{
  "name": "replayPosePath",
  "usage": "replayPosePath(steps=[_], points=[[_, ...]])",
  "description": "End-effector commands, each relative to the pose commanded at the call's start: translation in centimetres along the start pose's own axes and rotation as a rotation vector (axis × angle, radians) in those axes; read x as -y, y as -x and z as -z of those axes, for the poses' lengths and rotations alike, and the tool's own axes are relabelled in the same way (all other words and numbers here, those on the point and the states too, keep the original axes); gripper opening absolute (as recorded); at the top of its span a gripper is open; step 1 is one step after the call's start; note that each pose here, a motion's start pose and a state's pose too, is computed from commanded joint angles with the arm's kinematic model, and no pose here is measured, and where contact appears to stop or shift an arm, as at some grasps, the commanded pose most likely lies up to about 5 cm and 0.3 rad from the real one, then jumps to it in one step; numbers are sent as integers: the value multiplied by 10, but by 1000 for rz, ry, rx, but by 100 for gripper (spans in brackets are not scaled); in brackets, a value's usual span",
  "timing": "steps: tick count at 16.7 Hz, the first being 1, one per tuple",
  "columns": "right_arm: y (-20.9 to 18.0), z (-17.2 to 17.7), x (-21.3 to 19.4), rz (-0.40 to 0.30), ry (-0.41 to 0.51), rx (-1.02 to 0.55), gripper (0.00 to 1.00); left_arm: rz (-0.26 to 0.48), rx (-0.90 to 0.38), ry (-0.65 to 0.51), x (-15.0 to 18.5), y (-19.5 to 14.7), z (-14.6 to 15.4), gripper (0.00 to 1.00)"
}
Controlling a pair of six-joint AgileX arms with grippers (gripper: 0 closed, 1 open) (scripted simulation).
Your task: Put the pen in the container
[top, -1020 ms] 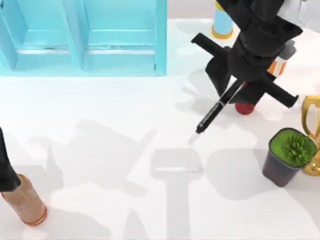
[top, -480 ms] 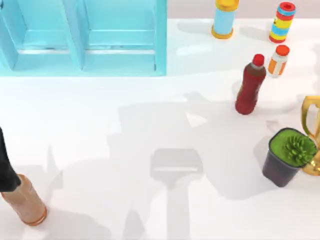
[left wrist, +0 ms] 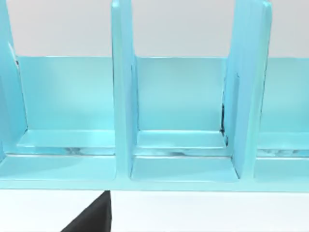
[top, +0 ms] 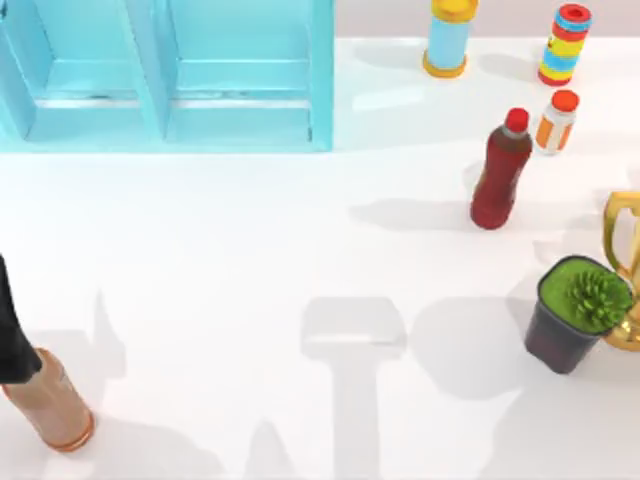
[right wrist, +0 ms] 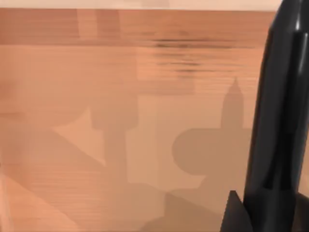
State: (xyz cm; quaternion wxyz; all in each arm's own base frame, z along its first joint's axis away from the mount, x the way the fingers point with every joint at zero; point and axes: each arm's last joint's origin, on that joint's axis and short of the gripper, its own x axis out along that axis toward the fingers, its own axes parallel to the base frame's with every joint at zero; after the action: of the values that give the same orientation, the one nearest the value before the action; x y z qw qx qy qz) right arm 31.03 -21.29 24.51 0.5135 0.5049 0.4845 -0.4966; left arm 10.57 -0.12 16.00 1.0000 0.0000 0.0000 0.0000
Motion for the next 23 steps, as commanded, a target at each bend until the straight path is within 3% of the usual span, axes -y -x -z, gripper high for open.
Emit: replayPosePath(steps=[7, 13, 23], points=[[-4, 0, 1, 9, -12, 0, 0, 0, 0, 0, 0, 0, 0, 100], [-38, 25, -4, 57, -16, 13, 0, 0, 0, 0, 0, 0, 0, 100], [-59, 32, 1, 8, -5, -9, 0, 0, 0, 0, 0, 0, 0, 100]])
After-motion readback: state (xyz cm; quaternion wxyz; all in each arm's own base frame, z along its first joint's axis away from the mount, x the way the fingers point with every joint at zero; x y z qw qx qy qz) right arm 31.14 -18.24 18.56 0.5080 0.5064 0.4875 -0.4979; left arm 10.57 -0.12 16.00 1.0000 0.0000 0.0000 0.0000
